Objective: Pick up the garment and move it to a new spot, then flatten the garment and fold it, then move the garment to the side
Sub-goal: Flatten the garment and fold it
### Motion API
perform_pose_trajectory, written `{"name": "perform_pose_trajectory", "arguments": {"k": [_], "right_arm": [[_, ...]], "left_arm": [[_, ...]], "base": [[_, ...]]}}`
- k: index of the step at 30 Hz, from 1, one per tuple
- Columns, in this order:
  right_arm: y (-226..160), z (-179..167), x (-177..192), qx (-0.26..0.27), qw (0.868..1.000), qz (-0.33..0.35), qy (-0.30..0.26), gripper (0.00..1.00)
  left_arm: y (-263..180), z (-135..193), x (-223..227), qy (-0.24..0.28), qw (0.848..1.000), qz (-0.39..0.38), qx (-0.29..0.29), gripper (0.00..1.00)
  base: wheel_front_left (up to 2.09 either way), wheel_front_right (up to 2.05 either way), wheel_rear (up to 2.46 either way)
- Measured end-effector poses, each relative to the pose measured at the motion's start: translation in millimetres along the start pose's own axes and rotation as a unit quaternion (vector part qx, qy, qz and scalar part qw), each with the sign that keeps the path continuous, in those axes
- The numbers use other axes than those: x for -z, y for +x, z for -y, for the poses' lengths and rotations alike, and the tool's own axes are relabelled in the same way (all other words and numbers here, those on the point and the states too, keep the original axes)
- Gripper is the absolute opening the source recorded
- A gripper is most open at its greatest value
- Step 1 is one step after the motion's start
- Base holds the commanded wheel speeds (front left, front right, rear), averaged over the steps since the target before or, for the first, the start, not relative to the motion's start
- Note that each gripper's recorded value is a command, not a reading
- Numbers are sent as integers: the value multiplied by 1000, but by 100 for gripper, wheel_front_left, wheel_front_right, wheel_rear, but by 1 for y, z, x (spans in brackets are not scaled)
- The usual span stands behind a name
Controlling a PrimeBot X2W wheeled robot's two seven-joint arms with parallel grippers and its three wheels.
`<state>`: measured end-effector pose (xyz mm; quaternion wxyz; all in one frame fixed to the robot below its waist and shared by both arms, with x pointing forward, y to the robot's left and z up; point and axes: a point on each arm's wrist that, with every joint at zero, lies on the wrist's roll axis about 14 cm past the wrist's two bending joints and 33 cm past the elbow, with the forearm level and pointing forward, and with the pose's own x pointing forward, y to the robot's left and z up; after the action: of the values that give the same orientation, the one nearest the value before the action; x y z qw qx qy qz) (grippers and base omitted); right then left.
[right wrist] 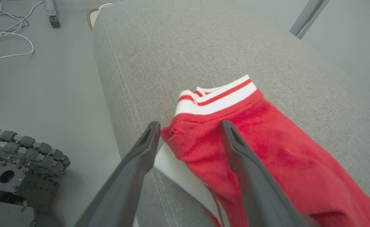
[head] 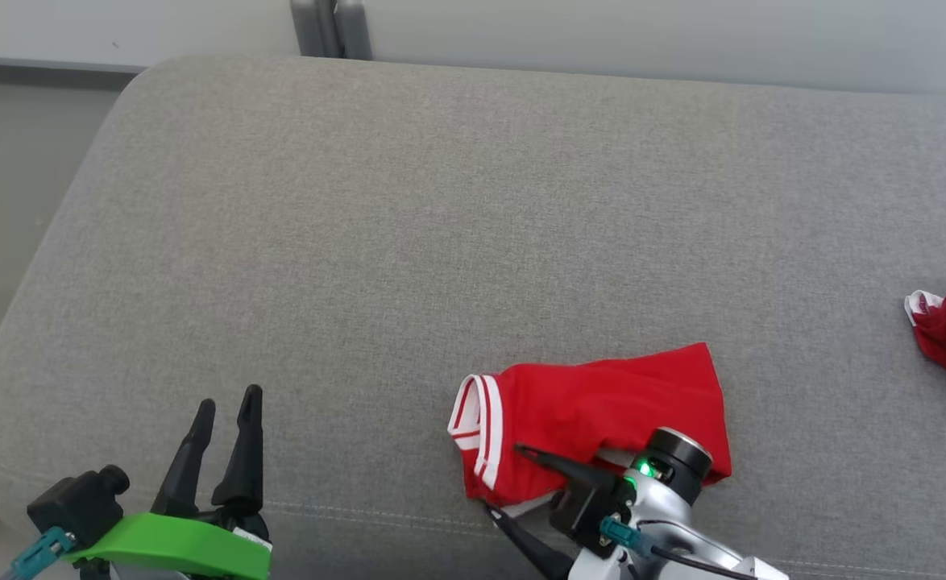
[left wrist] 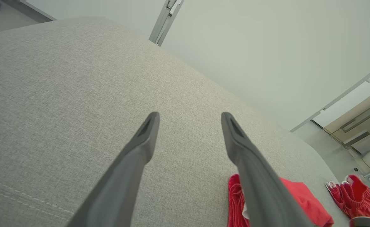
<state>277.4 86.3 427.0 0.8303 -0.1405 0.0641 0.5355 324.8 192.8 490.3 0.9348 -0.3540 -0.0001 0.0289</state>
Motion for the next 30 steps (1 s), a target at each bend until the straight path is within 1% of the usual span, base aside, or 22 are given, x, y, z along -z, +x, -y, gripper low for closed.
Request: {"name": "perform_pose_trajectory", "arguments": {"k": [2,3,6,9,14,18,21,25,28,30], "right_arm": [[-2,-2,-9,7,1000,16,21,100],[-3,0,-13,19,999,24,39,100],[-8,25,-27,77,992,52,84,100],[-15,48,-33,120,985,66,102,100],[-25,68,-22,158,982,50,95,100],[-28,70,-2,159,982,16,101,100],[-29,62,20,140,985,-25,102,100],[-33,59,47,128,984,-71,96,100],[-31,62,54,122,985,-84,86,100],[-27,66,53,118,987,-84,73,100]], "left_arm": [[0,0,-1,4,1000,0,2,100],[1,0,-1,5,1000,-1,4,100],[5,6,-1,6,1000,-2,16,100],[9,11,0,8,1000,-5,25,100],[14,24,13,5,999,-24,46,100],[16,28,22,1,998,-37,49,100],[17,26,24,0,998,-40,47,100],[18,25,29,-4,998,-46,44,100],[18,26,31,-8,998,-49,45,100],[19,25,31,-8,998,-49,44,100]], "base": [[0,0,0],[0,0,0],[0,0,0],[0,0,0],[0,0,0],[0,0,0],[0,0,0],[0,0,0],[0,0,0],[0,0,0]]}}
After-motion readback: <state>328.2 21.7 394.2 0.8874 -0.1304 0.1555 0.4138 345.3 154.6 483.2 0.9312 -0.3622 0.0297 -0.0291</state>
